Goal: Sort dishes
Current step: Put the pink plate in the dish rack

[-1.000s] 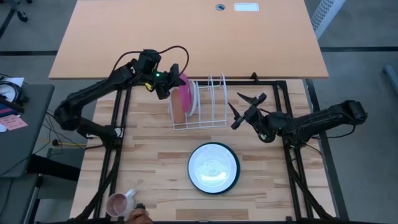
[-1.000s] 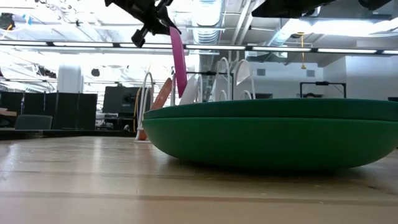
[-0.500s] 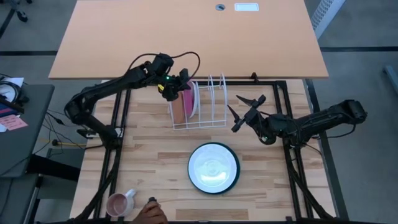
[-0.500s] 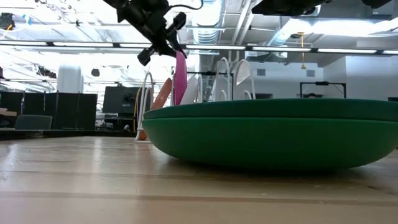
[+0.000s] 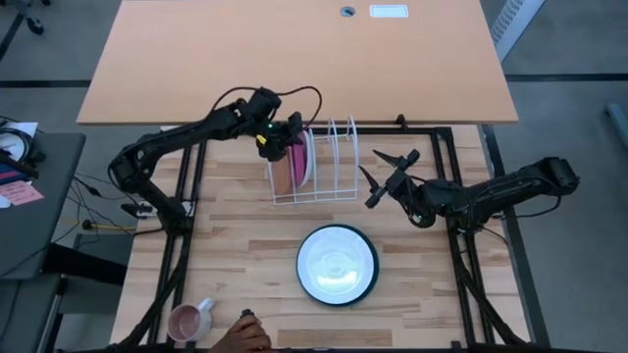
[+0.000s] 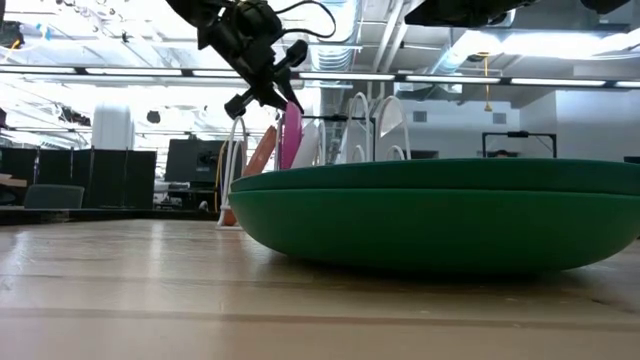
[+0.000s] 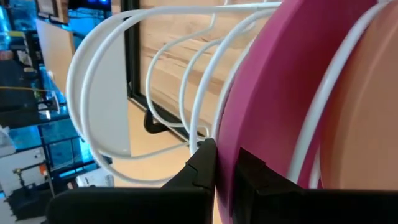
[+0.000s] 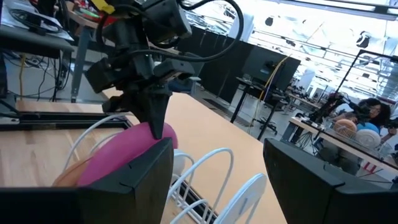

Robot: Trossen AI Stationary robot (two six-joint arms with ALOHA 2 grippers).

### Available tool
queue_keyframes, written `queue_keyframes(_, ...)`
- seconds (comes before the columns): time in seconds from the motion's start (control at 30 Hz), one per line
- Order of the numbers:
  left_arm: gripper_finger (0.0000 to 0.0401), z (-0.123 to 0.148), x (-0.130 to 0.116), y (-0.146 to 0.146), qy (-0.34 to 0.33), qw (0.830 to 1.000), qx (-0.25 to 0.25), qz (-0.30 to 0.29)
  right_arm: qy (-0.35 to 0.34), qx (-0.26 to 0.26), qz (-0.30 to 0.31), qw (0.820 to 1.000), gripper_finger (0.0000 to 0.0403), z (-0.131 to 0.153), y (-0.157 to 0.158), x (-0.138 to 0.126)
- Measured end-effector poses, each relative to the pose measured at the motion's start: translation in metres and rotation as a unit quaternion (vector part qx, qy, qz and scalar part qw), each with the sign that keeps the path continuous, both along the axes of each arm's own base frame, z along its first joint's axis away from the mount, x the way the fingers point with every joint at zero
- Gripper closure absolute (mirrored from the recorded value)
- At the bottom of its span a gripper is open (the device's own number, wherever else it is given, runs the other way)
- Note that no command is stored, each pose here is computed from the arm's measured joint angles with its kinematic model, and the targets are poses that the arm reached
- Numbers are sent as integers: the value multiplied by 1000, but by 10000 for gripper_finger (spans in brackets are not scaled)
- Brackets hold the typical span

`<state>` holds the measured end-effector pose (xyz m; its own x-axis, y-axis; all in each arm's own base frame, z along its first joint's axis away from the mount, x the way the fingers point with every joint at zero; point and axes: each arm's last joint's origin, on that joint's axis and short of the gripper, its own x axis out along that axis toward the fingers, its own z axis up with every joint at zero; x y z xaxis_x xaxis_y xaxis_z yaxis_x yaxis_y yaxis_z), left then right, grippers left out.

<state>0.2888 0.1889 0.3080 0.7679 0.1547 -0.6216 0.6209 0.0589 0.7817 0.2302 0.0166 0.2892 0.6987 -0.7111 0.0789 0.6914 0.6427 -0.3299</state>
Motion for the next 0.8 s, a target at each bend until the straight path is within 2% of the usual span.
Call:
queue_keyframes(0.2, 376, 1, 1, 0, -15, 1000, -23, 9, 0, 0, 0, 1000, 148, 0, 0, 0)
queue_keyframes(0.6, 210, 7, 5, 3, -55, 997, -35, 35, 0, 0, 0, 1000, 148, 0, 0, 0)
queue_keyframes(0.8, 163, 14, 2, 0, -62, 997, -26, 36, 0, 0, 0, 1000, 148, 0, 0, 0)
